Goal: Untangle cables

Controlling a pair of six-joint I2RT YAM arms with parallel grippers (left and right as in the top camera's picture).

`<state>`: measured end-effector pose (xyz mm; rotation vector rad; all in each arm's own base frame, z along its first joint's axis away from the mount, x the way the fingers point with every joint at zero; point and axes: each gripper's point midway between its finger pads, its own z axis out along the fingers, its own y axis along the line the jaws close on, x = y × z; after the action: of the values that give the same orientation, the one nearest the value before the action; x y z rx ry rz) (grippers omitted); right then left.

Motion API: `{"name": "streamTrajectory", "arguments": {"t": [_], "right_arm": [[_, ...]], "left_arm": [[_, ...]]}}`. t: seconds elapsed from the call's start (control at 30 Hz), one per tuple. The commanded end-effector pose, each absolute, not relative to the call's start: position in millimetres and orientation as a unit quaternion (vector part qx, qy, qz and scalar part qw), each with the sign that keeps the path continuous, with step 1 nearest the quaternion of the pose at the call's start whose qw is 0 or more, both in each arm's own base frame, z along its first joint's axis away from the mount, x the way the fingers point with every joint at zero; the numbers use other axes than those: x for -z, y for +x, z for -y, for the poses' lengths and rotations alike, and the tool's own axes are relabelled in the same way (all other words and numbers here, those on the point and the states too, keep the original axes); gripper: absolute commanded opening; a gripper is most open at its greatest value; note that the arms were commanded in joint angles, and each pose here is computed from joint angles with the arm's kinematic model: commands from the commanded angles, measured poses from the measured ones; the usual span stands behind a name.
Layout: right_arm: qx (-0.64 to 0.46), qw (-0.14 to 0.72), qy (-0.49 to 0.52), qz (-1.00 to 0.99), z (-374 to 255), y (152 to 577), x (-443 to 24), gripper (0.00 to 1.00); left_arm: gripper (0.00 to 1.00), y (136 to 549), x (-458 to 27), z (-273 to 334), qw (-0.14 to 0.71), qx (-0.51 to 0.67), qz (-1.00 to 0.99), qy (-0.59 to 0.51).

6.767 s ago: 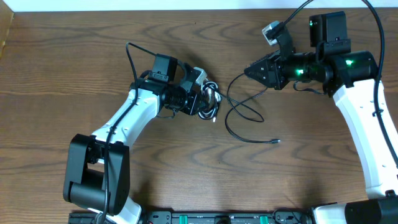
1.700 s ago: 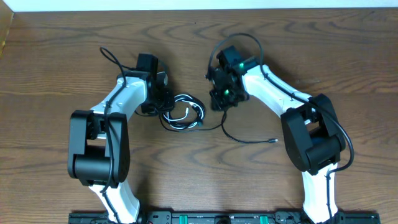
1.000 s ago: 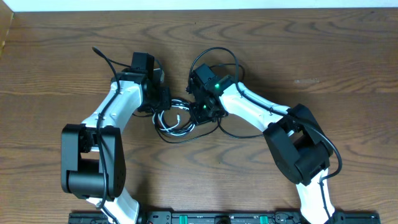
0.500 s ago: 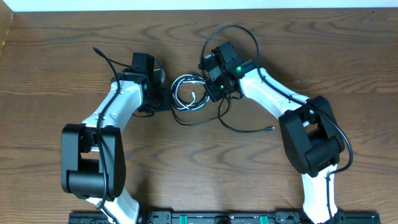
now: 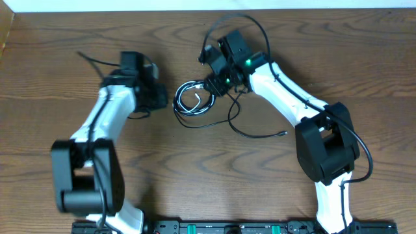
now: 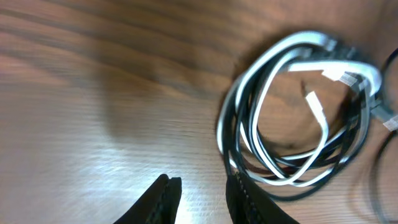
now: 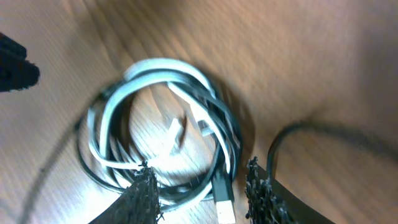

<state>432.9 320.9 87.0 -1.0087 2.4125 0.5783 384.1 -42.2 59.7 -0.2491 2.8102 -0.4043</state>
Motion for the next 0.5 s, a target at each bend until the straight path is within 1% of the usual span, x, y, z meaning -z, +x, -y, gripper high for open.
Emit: {"name": "streamTrajectory", "arguments": {"t": [0.0, 0.13, 0.27, 0.37, 0.43, 0.47], "right_arm": [[-0.252, 0.246, -0.378, -0.856, -349.5, 425.8, -117.1, 0.43], [-0.259, 0.236, -0.39, -0.852, -370.1, 410.4, -108.2, 0.43], [-0.25, 0.22, -0.409, -0.85, -395.6, 392.9, -82.8, 0.43], [-0.217, 0.221, -0.391, -0.867, -405.7, 393.1, -57.2, 0.43], [-0.208, 0.22, -0.369, -0.878, -411.9, 393.9, -42.7, 0.41], [-0.202, 0.222, -0.356, -0.885, -414.4, 395.8, -34.2, 0.39]], "left_arm": [[0.33, 387.5, -100.7, 15.3, 0.191, 0.157, -0.956, -0.159], [0.33, 381.0, -102.0, -3.1, 0.18, 0.158, -0.947, -0.214], [0.33, 374.4, -97.3, -4.6, 0.164, 0.155, -0.949, -0.22], [0.33, 369.8, -95.6, -3.9, 0.154, 0.155, -0.95, -0.221], [0.33, 365.1, -93.9, -3.3, 0.143, 0.154, -0.952, -0.223], [0.33, 361.6, -92.8, -2.7, 0.136, 0.153, -0.953, -0.225]]}}
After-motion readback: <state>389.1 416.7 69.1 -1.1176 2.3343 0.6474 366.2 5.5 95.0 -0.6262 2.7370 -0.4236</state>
